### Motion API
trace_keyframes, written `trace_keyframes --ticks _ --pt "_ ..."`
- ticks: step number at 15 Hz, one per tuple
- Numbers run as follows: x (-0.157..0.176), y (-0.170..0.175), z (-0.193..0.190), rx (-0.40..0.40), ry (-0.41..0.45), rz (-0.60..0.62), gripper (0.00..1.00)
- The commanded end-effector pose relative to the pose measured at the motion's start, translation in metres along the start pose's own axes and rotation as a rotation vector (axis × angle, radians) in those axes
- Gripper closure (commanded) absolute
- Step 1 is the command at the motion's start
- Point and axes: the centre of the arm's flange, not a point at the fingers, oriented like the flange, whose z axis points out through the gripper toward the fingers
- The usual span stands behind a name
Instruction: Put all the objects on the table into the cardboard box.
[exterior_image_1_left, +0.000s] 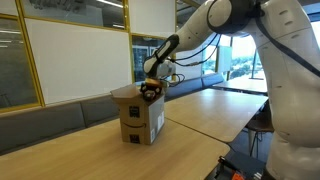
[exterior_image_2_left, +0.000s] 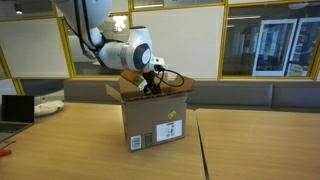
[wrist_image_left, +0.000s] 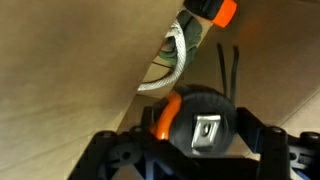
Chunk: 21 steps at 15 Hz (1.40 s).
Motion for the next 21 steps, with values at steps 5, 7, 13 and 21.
trace_keyframes --ticks 5,7,13,21 --pt "0.027 -0.006 -0.012 -0.021 -0.02 0.016 0.0" --pt "0.023 -0.008 -0.032 -0.046 -0.02 0.006 0.0" --pt "0.002 -0.007 -0.134 -0.077 0.046 -0.039 0.0" --pt "-0.048 0.034 -0.254 -0.109 0.053 -0.072 0.0"
